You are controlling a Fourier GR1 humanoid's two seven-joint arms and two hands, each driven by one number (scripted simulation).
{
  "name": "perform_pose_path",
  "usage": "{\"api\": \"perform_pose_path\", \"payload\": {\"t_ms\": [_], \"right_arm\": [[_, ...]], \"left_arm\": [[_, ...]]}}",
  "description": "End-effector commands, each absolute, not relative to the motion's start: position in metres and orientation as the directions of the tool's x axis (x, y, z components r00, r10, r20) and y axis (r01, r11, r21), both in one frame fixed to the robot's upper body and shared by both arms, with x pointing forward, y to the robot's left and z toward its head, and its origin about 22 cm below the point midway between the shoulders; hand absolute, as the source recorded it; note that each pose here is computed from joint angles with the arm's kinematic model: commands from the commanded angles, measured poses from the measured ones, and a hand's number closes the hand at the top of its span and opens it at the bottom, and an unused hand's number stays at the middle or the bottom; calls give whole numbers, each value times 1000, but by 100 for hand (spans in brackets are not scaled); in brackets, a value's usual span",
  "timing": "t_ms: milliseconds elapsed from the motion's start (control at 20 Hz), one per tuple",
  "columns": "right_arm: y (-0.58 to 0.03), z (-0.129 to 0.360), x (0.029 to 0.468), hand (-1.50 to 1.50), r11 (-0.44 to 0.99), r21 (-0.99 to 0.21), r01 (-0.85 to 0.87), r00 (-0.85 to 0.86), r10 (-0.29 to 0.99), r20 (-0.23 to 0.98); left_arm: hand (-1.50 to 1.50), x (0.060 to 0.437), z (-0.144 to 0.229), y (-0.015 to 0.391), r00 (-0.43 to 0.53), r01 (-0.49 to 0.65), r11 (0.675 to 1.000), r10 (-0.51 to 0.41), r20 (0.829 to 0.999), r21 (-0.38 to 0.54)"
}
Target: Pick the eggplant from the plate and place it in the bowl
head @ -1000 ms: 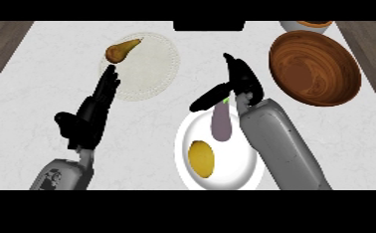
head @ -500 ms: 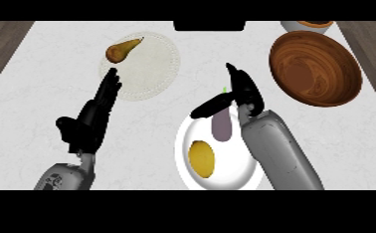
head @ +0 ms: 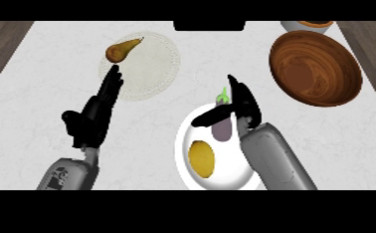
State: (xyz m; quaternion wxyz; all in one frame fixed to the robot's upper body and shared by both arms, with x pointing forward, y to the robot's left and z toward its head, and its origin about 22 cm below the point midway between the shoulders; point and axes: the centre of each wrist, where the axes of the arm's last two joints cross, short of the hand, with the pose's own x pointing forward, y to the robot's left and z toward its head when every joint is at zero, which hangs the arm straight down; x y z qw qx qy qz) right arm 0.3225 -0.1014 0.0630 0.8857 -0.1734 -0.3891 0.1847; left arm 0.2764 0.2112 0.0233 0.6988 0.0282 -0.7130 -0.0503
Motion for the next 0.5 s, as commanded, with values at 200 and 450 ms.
{"api": "perform_pose_path", "payload": {"t_ms": [200,450], "right_arm": [[-103,33,318,-150,780,-577,-243,710,548,442],[-104,25,332,-150,767,-558,-317,710,582,396]], "left_arm": [[0,271,19,215,-36,21,993,-112,993,113],[0,273,26,229,-22,29,993,-111,994,112]]}}
